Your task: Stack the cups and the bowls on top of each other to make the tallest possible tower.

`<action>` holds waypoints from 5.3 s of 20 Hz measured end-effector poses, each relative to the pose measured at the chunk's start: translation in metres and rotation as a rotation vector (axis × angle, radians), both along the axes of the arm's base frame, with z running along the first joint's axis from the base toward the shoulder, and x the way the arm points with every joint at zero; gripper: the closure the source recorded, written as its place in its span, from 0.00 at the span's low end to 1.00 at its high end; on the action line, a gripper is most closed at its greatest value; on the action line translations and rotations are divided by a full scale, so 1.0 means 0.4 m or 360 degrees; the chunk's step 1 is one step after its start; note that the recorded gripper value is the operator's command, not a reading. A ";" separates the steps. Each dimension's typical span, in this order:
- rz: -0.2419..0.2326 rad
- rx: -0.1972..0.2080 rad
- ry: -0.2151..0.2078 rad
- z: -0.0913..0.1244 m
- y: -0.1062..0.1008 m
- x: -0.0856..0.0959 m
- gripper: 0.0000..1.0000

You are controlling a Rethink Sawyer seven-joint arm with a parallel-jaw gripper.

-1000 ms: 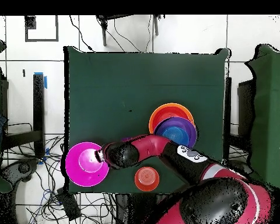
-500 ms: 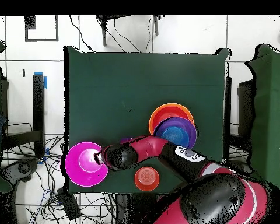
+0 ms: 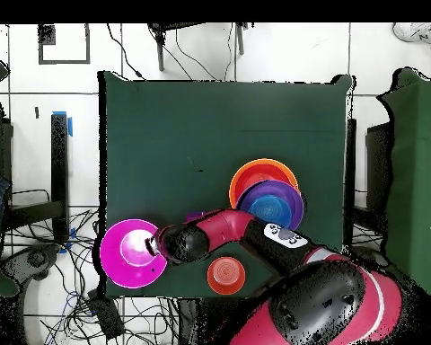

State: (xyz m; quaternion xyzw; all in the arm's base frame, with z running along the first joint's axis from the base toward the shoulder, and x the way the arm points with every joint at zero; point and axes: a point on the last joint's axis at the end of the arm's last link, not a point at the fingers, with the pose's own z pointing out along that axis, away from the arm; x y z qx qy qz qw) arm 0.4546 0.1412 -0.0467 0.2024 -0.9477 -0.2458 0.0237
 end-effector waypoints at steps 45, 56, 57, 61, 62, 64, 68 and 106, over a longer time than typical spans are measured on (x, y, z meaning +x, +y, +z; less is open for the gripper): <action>-0.0392 -0.0231 -0.0248 0.249 -0.194 0.256 1.00; -0.0636 -0.0291 -0.0516 0.494 -0.382 0.395 1.00; -0.0652 -0.0282 -0.0527 0.510 -0.392 0.401 1.00; -0.0766 -0.0194 -0.0594 0.613 -0.468 0.425 1.00; -0.0788 -0.0176 -0.0605 0.633 -0.484 0.428 1.00; -0.0860 -0.0124 -0.0641 0.690 -0.538 0.436 1.00; -0.0931 -0.0054 -0.0696 0.759 -0.600 0.447 1.00; -0.0349 -0.0167 -0.0489 0.731 -0.766 0.237 1.00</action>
